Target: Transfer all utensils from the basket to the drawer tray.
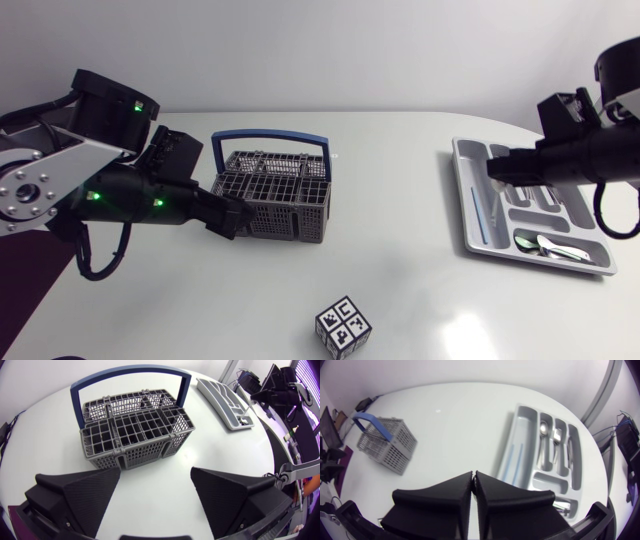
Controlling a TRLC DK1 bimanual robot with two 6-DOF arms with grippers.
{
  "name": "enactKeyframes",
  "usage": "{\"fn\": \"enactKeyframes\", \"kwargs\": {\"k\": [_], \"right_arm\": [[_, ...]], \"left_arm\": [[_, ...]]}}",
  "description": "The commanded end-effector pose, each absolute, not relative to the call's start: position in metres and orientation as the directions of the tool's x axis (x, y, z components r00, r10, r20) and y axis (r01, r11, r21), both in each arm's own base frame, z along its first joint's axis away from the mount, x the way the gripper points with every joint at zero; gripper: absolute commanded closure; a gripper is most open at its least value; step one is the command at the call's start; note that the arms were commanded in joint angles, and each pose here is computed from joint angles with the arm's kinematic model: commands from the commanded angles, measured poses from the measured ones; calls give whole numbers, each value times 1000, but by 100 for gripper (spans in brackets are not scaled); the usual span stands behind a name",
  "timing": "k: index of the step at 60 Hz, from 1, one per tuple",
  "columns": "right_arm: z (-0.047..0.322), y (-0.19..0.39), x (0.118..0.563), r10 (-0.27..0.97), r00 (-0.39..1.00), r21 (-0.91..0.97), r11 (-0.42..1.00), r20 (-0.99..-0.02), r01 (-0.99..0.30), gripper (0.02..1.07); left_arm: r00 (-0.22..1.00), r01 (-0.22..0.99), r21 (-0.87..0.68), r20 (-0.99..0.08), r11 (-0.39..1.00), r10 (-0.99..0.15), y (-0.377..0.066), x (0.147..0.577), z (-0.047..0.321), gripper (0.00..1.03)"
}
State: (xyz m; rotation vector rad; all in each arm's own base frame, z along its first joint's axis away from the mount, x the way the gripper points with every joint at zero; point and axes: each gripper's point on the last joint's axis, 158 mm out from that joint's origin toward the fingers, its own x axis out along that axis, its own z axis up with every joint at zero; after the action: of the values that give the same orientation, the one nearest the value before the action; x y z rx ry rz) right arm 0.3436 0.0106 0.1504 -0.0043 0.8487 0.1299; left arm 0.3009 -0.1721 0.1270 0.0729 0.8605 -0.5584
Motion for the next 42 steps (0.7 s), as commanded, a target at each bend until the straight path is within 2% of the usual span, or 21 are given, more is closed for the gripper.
{"fn": "enactKeyframes", "kwargs": {"k": [1,7,18,33,42], "right_arm": [[130,-19,330,31,625,-53,992,-780,-116,99],[114,-67,329,-127,632,-206,977,-764,-52,99],[91,-122,325,-283,589,-344,939,-757,9,99],[46,-157,320,-400,527,-467,884,-750,7,98],[30,-163,325,-424,528,-502,865,-736,-6,98]], "left_arm": [[542,483,-153,-722,862,-431,-167,302,139,5],[541,481,-152,-724,863,-429,-164,298,141,5],[538,482,-150,-727,864,-426,-161,291,140,5],[547,470,-131,-733,873,-405,-150,288,139,5],[548,467,-121,-738,876,-394,-144,287,135,5]]}}
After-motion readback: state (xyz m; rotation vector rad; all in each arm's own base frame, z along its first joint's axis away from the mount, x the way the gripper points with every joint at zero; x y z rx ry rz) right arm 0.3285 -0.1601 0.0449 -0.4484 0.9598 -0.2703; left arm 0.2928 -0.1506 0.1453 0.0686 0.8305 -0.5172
